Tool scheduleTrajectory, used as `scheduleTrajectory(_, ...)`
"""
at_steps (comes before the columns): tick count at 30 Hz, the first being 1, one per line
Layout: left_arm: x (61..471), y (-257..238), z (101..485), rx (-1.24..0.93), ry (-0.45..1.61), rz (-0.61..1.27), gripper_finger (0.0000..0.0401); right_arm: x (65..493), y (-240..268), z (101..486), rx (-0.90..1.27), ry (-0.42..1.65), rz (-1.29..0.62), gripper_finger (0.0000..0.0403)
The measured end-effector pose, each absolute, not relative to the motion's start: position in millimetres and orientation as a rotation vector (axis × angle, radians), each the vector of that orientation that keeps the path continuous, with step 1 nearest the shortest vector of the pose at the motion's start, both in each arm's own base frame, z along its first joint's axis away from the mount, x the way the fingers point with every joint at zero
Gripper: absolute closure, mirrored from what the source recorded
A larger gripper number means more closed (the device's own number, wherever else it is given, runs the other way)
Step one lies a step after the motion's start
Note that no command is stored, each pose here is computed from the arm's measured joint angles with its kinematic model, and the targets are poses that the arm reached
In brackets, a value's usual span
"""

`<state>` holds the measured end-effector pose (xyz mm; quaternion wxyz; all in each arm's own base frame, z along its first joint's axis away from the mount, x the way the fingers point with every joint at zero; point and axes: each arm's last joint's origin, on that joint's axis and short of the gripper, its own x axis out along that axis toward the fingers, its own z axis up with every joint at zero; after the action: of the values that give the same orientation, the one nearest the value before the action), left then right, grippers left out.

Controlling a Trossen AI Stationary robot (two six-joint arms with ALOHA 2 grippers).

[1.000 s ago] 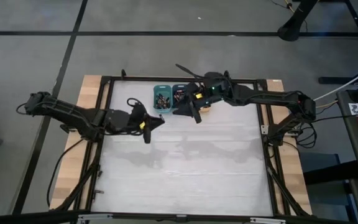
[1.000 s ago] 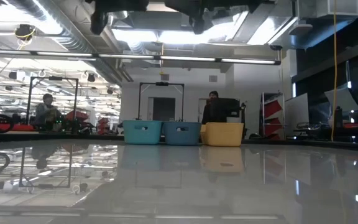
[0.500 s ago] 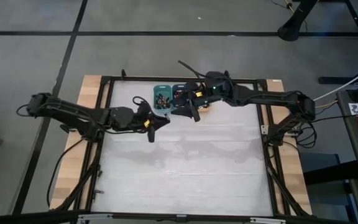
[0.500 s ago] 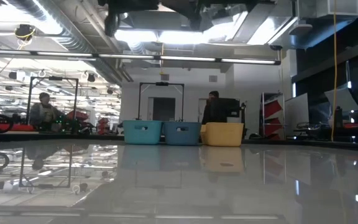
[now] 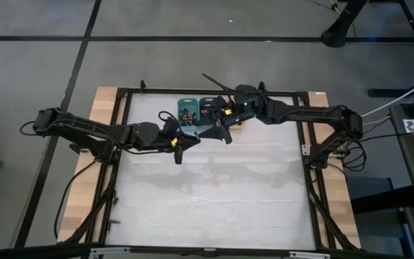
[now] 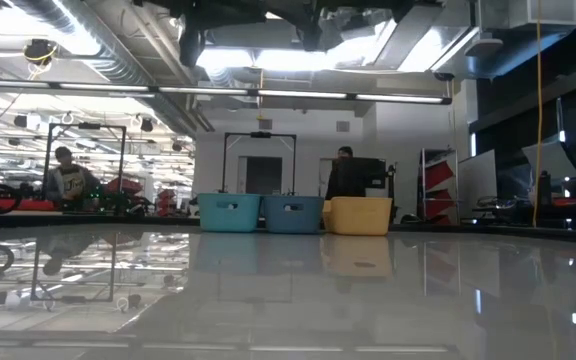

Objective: Sort batteries
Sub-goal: Put the silver battery into the yellow bin

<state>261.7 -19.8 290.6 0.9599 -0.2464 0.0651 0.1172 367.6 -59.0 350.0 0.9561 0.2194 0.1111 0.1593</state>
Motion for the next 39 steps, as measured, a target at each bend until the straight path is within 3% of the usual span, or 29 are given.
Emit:
scheduleTrajectory(12,262,-20,290,-0.472,0.139,0.234,0.0383,385,-51,326,0.483,0.286,0.323,0.0104)
scheduleTrajectory(23,261,-20,288,-0.468,0.158,0.239,0.0382,389,-49,328,0.472,0.237,0.332,0.0108)
scheduleTrajectory(28,261,-20,287,-0.466,0.170,0.242,0.0382,389,-49,328,0.475,0.238,0.331,0.0142)
scheduleTrajectory(39,261,-20,287,-0.446,0.172,0.240,0.0382,389,-49,328,0.475,0.238,0.332,0.0256)
